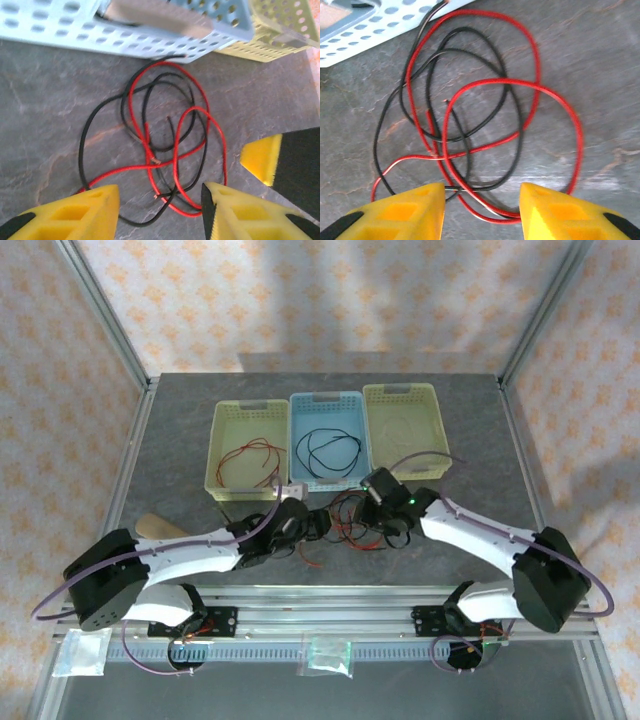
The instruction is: Untangle the cables
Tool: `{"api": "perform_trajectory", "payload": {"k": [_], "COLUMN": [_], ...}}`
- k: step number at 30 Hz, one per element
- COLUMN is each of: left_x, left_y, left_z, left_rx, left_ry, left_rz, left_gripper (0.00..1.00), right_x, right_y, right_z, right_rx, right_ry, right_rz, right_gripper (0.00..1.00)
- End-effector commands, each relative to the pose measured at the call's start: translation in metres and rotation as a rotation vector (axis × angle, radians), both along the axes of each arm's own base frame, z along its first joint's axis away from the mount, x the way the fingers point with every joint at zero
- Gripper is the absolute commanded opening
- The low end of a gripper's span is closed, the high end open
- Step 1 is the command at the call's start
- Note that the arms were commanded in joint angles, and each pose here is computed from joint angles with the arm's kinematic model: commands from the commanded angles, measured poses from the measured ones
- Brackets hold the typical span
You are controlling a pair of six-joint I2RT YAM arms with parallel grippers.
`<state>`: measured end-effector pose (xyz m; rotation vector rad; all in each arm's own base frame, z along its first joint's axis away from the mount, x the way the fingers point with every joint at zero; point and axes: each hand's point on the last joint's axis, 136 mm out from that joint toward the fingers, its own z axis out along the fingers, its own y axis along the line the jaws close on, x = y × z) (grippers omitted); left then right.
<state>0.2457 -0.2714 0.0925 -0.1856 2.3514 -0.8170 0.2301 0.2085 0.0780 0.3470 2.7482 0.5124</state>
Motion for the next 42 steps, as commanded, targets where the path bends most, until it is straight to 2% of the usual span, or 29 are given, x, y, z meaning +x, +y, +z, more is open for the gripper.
{"api": "perform_trajectory", "payload": {"k": [1, 12, 29, 42], "left_x": [0.002, 0.003, 0.004, 0.008], "left_y": [-0.015, -0.016, -0.015, -0.022], "left_z": [0.011, -0.004, -0.006, -0.004], "left_rx": [-0.163, -0.171, -0.155, -0.139], "left_ry": [-0.01, 0.004, 0.0, -0.003], "left_rz": [0.03, 0.04, 0.041, 0.03], "left_gripper": [0.46, 0.31, 0.3, 0.3], "right_x": [0.013, 0.035, 0.05, 0.052], "right_y": [0.014, 0.029, 0.03, 0.029], "right_z": [-0.003, -0.015, -0.036, -0.026], "right_rx": [0.037, -0.008, -0.081, -0.055], "right_ry": [-0.065, -0.11, -0.096, -0.121], "right_rz": [-0.083, -0.118, -0.139, -0.143], "right_gripper": [0.4, 0.31, 0.24, 0.09]}}
